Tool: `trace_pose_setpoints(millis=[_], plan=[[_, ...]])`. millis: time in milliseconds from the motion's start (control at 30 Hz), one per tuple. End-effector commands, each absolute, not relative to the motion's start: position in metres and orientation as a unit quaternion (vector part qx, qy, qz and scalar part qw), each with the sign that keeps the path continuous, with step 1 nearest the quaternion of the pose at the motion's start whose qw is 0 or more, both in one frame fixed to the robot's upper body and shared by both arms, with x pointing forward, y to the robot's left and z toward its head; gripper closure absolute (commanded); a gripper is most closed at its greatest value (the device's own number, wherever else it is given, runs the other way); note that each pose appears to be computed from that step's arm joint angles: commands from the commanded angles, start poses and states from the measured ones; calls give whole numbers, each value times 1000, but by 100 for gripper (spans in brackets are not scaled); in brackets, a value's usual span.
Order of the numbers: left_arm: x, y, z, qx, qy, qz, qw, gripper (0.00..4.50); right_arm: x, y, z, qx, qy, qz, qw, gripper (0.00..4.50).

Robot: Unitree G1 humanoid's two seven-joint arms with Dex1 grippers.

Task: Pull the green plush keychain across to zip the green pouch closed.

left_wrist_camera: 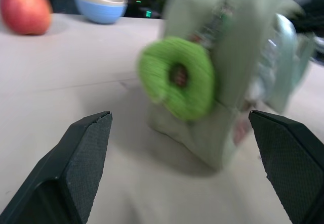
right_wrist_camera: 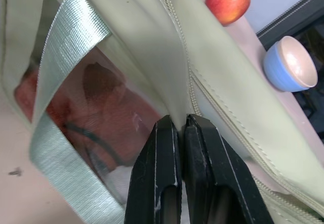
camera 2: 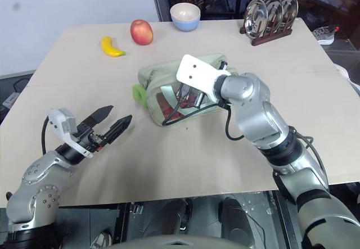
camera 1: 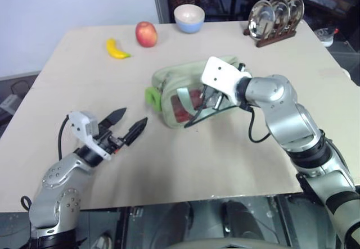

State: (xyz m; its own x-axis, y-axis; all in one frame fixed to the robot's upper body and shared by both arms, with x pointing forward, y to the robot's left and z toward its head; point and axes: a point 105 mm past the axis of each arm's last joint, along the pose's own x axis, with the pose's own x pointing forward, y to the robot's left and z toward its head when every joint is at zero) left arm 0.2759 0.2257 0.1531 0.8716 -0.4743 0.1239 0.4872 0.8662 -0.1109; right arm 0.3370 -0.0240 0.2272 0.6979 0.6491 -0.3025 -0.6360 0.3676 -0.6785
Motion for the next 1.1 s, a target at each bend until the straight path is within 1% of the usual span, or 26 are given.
trace_pose_setpoints(millis=[33, 100, 267, 467, 567, 633, 667, 733, 800, 833, 867, 967, 1033, 1100], plan=[[286, 229, 158, -93, -45, -214, 971, 0, 331, -17, 237, -405, -34, 393, 825, 445], [292, 228, 154, -118, -33, -198, 973, 0, 331, -16, 237, -402, -35, 395, 825, 445], [307, 213, 144, -156, -10, -188, 970, 0, 328, -14, 234, -397, -34, 402, 824, 445], [320, 185, 136, -188, 7, -208, 960, 0, 326, -11, 234, -392, -37, 405, 825, 445], [326, 176, 135, -232, 8, -217, 948, 78, 326, -11, 234, -392, -37, 404, 826, 450], [329, 175, 135, -252, 7, -220, 942, 159, 325, -12, 233, -391, -37, 404, 826, 450], [330, 175, 136, -256, 6, -221, 941, 221, 325, -12, 233, -391, -36, 403, 827, 450], [332, 178, 138, -257, 3, -224, 940, 289, 324, -13, 232, -389, -35, 402, 828, 450], [333, 184, 144, -248, -13, -225, 942, 396, 324, -13, 231, -387, -33, 400, 830, 450], [334, 188, 148, -244, -22, -221, 944, 435, 324, -14, 231, -386, -32, 400, 831, 450], [334, 192, 152, -224, -33, -220, 949, 447, 324, -14, 230, -385, -31, 399, 832, 450], [332, 205, 169, -167, -72, -210, 961, 447, 323, -14, 229, -381, -30, 399, 834, 450], [329, 211, 177, -103, -89, -210, 968, 447, 323, -14, 228, -378, -29, 398, 835, 450], [323, 214, 192, -3, -118, -219, 969, 447, 323, -14, 227, -375, -28, 398, 836, 450]])
